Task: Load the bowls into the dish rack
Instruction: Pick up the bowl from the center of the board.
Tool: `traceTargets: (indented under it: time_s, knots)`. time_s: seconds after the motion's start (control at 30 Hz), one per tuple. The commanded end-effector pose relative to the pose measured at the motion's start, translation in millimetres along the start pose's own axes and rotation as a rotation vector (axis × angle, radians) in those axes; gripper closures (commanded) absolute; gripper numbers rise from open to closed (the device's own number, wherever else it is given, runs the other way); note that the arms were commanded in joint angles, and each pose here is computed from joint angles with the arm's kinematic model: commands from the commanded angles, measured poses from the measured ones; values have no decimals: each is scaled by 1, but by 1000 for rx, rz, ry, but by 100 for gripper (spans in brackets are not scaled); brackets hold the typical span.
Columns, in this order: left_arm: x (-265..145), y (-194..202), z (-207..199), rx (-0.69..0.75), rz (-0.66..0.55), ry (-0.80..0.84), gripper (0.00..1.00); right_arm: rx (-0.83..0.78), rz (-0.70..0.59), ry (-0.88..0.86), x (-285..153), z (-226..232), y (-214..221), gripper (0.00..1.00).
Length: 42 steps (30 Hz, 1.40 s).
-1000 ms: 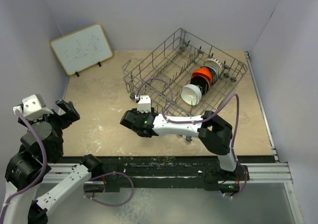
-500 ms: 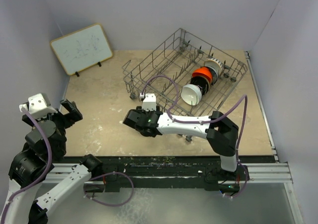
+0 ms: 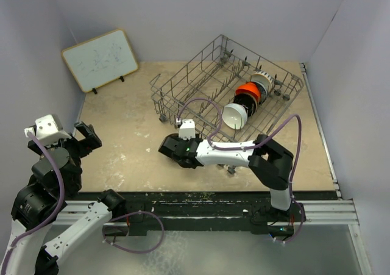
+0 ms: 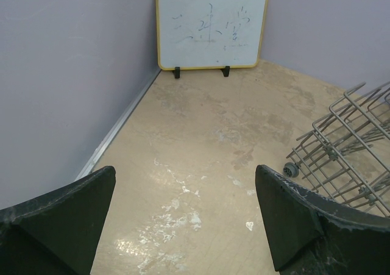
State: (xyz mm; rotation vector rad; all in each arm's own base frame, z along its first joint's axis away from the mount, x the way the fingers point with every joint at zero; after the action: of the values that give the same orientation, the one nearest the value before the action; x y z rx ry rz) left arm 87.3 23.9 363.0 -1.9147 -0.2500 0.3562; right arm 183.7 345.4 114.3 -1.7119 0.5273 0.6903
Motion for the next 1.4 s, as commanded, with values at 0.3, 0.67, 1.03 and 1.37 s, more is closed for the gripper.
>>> traceTargets:
  time_s: [0.3, 0.67, 1.03, 1.37]
  knots:
    - [2, -2, -5, -2, 0, 3, 1, -6, -8, -102, 16, 9, -10, 74]
    - [-1, -1, 0, -20, 3, -6, 1, -50, -62, -126, 5, 1, -21, 100]
    - [-6, -2, 7, -56, -5, -9, 1, -125, -239, -201, -24, -15, -53, 100]
    - [-9, -6, 12, -79, -28, -21, 1, -234, -479, -323, -86, -34, -104, 100]
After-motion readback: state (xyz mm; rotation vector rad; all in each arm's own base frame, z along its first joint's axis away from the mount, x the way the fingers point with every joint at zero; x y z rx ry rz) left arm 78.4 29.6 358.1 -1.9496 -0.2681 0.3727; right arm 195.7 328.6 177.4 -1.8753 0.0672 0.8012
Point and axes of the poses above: each gripper's point midway between its finger pads, its own x axis out along the fingers, its own z axis along the line the jaws close on, y = z × x, the point moved 8 cm from there along -x, back along the fingers, and after that the axes turned 11 degrees about -x, right-handed, at the moved point
